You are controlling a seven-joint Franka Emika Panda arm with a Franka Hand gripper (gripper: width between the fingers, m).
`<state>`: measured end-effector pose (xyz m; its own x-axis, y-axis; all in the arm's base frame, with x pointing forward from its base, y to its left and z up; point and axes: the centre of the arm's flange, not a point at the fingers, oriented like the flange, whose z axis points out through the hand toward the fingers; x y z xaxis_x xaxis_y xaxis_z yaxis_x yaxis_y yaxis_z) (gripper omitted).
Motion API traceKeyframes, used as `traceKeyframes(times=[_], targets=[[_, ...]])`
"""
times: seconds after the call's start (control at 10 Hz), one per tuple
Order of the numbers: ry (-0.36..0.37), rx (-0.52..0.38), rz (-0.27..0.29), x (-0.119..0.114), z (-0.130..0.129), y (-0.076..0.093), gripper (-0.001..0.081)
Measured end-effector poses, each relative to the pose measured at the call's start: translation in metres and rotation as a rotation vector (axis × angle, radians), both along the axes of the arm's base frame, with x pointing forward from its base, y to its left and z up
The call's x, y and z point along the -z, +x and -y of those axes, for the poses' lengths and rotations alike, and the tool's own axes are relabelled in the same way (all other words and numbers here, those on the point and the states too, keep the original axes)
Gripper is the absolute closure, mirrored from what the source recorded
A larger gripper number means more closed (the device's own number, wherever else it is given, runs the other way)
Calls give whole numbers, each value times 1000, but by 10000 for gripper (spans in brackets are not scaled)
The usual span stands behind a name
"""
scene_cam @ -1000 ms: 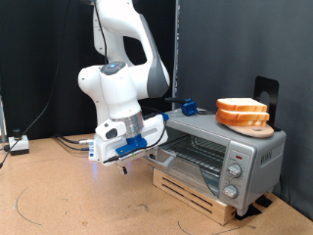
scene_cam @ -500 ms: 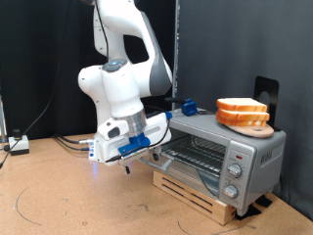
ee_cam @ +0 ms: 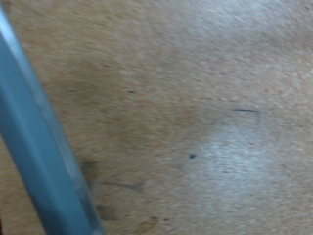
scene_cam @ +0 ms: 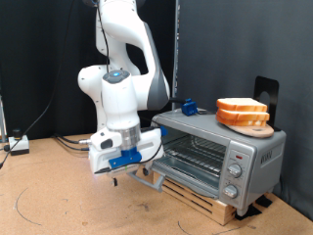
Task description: Make a piece of toast with the oven
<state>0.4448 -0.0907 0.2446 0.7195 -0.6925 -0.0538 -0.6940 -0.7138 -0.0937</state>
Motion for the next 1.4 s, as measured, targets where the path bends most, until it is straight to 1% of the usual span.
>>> traceKeyframes(times=[0.3, 0.6, 0.7, 0.9, 1.1, 1.2, 1.3, 1.4], targets=[[-46, 29, -19, 35, 16, -3, -3], [-33, 46, -5, 56, 23, 3, -3], [-29, 42, 0, 59, 26, 5, -3], [-21, 33, 3, 59, 36, 3, -3], [25, 12, -21, 53, 45, -3, -3], [55, 1, -27, 45, 47, -4, -3], [49, 4, -26, 46, 47, -5, -3], [73, -8, -24, 45, 44, -5, -3]])
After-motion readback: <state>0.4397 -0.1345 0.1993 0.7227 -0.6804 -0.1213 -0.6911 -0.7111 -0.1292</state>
